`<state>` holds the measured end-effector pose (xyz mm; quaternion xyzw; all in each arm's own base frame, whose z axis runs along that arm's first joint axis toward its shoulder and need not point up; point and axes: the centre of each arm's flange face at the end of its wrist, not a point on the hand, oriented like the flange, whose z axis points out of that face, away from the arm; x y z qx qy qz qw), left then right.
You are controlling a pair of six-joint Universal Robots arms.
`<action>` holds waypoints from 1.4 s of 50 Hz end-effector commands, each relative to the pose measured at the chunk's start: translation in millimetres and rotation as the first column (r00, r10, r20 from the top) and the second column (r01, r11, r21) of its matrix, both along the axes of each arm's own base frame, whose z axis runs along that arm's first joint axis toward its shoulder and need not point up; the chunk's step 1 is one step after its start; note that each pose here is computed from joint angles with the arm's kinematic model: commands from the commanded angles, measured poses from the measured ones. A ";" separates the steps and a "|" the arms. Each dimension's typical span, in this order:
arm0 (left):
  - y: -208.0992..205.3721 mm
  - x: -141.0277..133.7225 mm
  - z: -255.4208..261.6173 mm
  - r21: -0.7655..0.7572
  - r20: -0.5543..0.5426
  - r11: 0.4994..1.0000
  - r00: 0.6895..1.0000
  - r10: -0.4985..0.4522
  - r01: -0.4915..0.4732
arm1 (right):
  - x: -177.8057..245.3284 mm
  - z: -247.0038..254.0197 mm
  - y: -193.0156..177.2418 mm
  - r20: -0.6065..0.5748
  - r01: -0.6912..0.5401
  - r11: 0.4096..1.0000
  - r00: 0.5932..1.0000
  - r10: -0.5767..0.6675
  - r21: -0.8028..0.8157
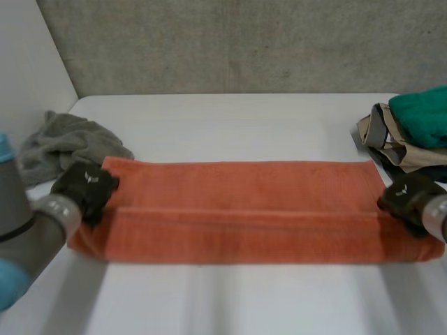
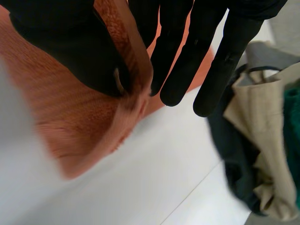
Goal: Fold the laundry.
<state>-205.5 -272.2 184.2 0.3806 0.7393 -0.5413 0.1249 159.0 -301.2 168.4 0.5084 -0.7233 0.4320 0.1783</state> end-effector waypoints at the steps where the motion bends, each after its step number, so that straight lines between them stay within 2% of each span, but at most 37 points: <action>1: -56.3 -30.5 -20.0 -0.102 -0.003 0.991 0.996 0.092 -0.092 | 31.5 -12.5 -47.7 0.054 -0.031 0.979 0.998 0.042 -0.199; 5: -78.4 -40.6 -26.6 -0.137 -0.008 0.983 0.993 0.121 -0.121 | 40.7 -15.6 -72.7 0.054 -0.032 0.948 0.997 0.052 -0.316; 13: -113.9 -61.6 -29.6 -0.241 -0.047 0.964 0.993 0.106 -0.115 | 52.9 -36.7 -115.8 0.056 -0.041 0.892 0.996 0.074 -0.449; 23: -115.1 -84.8 -26.4 -0.290 -0.053 0.954 0.997 0.060 -0.073 | 69.3 -40.1 -126.8 0.073 -0.020 0.843 0.995 0.070 -0.538; 28: -94.7 -100.2 -16.3 -0.294 -0.062 0.955 0.998 0.009 -0.027 | 70.9 -29.9 -105.1 0.164 0.029 0.868 0.985 0.060 -0.495; 31: -85.8 -99.9 -9.5 -0.292 -0.063 0.956 0.998 0.000 -0.018 | 65.8 -21.5 -93.4 0.231 0.068 0.886 0.972 0.045 -0.458; 35: -69.3 -94.1 0.2 -0.279 -0.066 0.960 0.998 -0.006 -0.013 | 59.8 -4.9 -68.7 0.353 0.123 0.925 0.936 0.014 -0.361; 40: -41.2 -82.1 8.6 -0.229 -0.139 0.973 0.990 0.002 -0.034 | 29.8 -4.5 -46.0 0.448 0.160 0.978 0.890 -0.086 -0.132; 43: -29.6 -76.4 10.0 -0.197 -0.194 0.979 0.981 0.007 -0.046 | 17.7 -9.6 -39.7 0.468 0.160 0.986 0.875 -0.123 -0.039; 45: -19.7 -74.2 9.9 -0.169 -0.239 0.985 0.971 -0.008 -0.034 | 4.0 -17.1 -36.6 0.475 0.166 0.986 0.865 -0.159 0.027; 49: -5.7 -73.3 6.3 -0.127 -0.291 0.992 0.956 -0.045 0.008 | -14.6 -23.9 -40.1 0.481 0.188 0.981 0.856 -0.187 0.047; 62: 1.2 -70.8 -5.3 -0.125 -0.303 0.992 0.951 -0.062 0.025 | -29.9 -49.1 -61.9 0.480 0.225 0.974 0.853 -0.202 0.009; 66: 1.4 -70.1 -0.6 -0.136 -0.308 0.990 0.949 -0.064 0.023 | -45.7 -48.2 -66.5 0.428 0.283 0.959 0.867 -0.255 -0.002; 70: 3.9 -68.1 9.9 -0.159 -0.317 0.987 0.946 -0.070 0.019 | -75.9 -42.2 -69.7 0.326 0.396 0.916 0.875 -0.357 -0.061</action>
